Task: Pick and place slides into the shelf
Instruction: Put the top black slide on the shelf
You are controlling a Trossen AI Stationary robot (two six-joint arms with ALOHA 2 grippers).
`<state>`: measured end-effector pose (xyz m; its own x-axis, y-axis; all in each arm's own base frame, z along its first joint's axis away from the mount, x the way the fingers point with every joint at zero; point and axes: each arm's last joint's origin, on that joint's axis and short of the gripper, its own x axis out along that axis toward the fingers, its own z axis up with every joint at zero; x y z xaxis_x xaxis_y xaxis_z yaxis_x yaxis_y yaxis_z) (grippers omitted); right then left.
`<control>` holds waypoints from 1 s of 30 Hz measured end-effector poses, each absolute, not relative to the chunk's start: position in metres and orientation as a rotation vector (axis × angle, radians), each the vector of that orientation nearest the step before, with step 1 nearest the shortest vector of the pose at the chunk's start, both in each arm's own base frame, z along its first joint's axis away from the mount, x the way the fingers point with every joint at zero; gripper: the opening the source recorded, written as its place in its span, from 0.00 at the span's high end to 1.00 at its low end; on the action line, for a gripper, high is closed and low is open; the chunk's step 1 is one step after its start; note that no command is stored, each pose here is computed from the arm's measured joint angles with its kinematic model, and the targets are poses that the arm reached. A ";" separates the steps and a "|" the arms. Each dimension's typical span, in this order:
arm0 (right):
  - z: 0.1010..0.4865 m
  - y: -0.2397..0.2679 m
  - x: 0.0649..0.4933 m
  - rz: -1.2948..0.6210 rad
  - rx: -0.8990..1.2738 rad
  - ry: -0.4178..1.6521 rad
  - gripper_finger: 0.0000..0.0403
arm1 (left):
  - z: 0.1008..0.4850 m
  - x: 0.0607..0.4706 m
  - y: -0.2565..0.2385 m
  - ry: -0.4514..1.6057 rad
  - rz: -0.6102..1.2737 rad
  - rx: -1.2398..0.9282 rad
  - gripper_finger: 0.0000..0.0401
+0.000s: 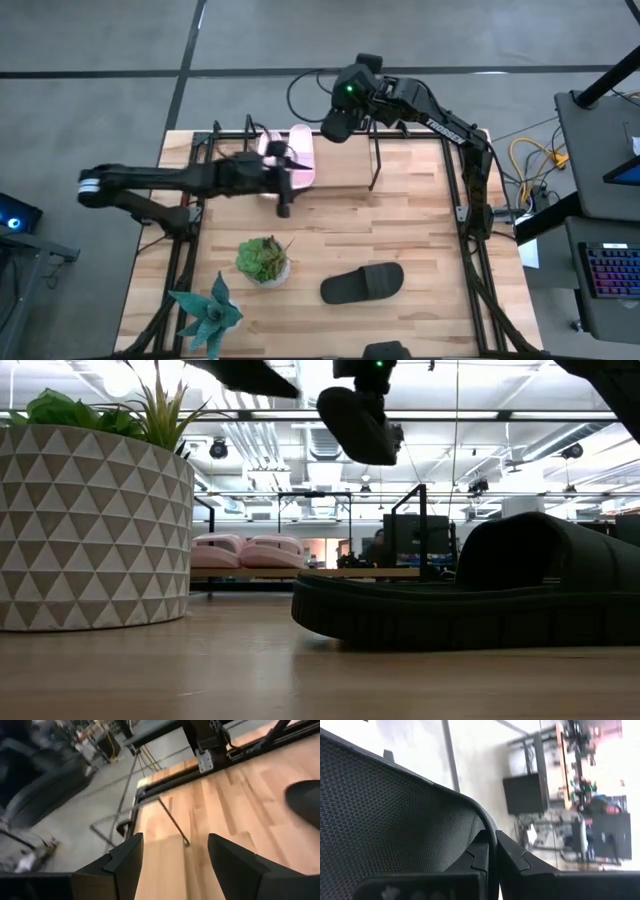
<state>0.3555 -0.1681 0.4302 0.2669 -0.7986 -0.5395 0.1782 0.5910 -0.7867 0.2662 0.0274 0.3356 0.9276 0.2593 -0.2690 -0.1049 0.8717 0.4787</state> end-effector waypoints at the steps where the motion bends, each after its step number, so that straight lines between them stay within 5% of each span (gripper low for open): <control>1: 0.430 -0.168 0.357 -0.713 -0.683 1.102 0.98 | 0.339 0.258 0.027 0.342 0.195 0.452 0.49; 12: 0.429 -0.170 0.371 -0.496 -0.838 1.021 0.98 | 0.386 0.174 0.019 0.159 0.220 0.271 0.49; 30: 0.323 -0.164 0.403 -0.294 -0.985 1.186 0.98 | 0.369 0.123 0.016 0.082 0.288 0.242 0.49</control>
